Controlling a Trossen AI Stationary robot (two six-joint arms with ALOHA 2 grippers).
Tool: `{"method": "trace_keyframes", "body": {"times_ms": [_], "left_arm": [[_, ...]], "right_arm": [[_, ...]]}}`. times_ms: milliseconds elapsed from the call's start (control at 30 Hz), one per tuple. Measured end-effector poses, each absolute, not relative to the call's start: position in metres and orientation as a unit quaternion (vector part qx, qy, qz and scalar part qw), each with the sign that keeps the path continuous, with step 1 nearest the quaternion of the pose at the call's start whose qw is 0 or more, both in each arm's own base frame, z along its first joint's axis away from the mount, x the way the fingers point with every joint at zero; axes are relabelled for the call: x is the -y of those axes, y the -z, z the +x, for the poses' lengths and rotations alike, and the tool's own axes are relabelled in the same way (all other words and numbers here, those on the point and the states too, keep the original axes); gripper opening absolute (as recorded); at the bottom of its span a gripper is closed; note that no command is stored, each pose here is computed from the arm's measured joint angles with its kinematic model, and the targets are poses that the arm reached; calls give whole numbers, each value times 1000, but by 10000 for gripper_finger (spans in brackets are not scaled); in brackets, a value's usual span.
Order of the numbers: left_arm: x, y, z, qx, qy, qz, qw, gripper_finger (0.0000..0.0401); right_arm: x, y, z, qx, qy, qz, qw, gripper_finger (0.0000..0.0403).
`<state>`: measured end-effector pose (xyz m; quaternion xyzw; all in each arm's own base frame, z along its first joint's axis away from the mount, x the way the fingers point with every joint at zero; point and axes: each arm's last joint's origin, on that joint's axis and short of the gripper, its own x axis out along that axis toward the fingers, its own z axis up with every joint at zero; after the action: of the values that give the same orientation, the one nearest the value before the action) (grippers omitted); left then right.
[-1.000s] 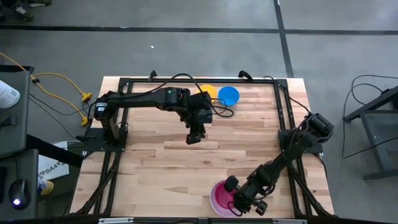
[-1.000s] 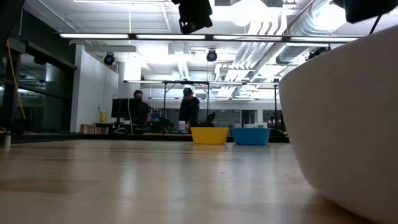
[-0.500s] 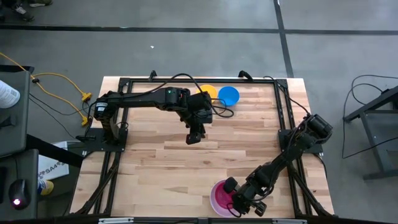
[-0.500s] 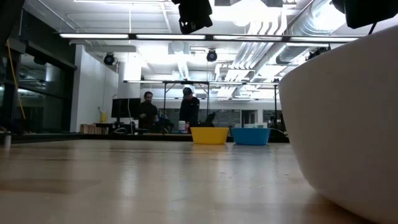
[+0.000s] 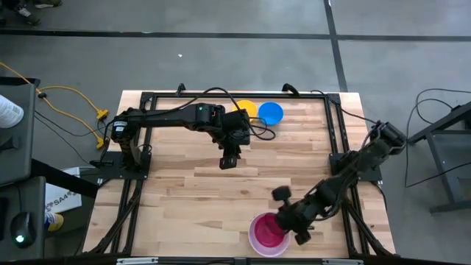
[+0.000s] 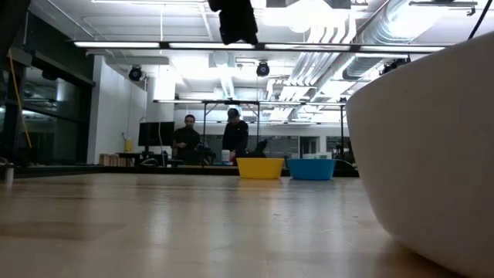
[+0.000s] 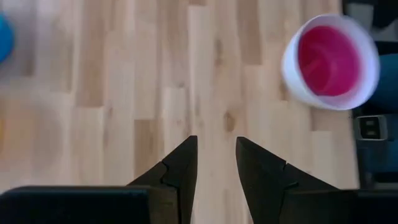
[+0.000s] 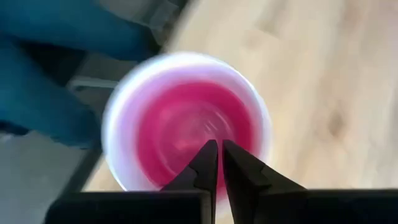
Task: Nest bowls inside each other
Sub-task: Stack the yellow bowl on the red bowl
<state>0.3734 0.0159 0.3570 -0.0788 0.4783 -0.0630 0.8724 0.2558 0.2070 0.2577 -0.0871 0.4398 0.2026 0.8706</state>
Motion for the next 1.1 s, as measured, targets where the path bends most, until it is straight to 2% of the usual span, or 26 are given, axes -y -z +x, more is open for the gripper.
{"method": "trace_keyframes", "body": {"times_ms": [133,333,533,800,1100], "left_arm": [[-17,-356,373,-481,51,-62,873,112],[-22,-346,379,-466,50,-28,883,112],[-44,-315,379,-487,32,-32,872,111],[-65,-282,379,-484,44,41,873,111],[-102,-261,378,-463,42,117,878,111]], "right_arm": [[-198,-262,239,-484,-121,-53,865,15],[-201,-256,213,-545,-45,-33,836,15],[-210,-260,184,-534,24,-10,845,15],[-226,-264,153,-465,99,56,878,15],[-236,-265,137,-410,123,107,897,15]]}}
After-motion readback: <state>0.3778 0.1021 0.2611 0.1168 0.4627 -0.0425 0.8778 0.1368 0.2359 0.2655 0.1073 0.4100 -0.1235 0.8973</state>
